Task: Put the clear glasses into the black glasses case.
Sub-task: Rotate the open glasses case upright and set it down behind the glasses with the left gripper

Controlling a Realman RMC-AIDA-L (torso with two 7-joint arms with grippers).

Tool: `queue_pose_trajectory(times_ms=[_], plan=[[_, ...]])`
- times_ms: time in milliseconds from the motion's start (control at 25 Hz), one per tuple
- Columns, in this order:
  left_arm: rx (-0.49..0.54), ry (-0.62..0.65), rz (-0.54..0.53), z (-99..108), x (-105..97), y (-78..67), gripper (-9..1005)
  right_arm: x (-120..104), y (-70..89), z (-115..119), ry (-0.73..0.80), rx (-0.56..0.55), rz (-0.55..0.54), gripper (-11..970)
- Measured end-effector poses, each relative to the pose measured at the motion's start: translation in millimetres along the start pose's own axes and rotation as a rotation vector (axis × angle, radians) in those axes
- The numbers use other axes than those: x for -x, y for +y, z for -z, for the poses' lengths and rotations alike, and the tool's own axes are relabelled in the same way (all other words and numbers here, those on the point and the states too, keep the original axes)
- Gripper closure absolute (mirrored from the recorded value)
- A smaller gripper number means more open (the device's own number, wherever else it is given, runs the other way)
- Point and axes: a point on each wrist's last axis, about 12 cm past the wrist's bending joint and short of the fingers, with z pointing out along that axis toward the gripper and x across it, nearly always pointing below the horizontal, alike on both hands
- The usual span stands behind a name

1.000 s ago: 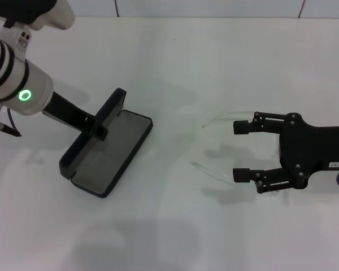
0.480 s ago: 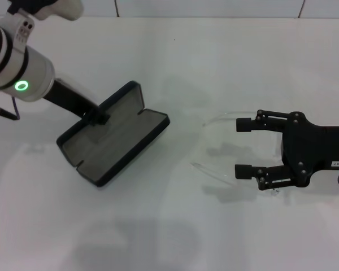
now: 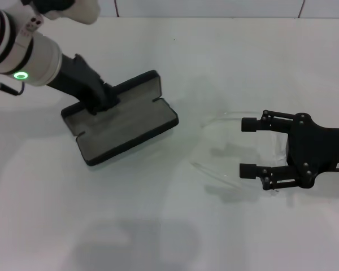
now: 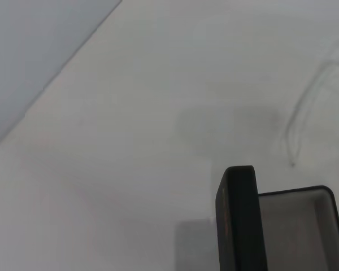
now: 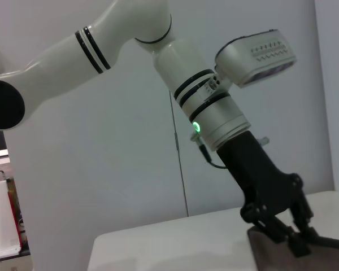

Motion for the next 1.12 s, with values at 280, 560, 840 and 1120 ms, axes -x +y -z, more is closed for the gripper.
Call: queue_pose_trajectory(times_ms=[280,560,840,1120], plan=[[0.022,-0.094,-0.275,-11,17,-6.5,787,-2,1.2,-2,-0.013,0.001,-0.013,101],[0.066,-0.09,-0.393,-30,24,-9.6,779,-2,4.1,-2,-0.045,0.015,-0.018,101],[0.081,-0.081,-0.405,-38,24,-10.2,760,-2,5.5,-2,-0.055,0.019,-0.02,101],[0.069,-0.061,-0.421,-45,23,-15.2,740,-1,5.7,-1,-0.06,0.02,-0.019,101]])
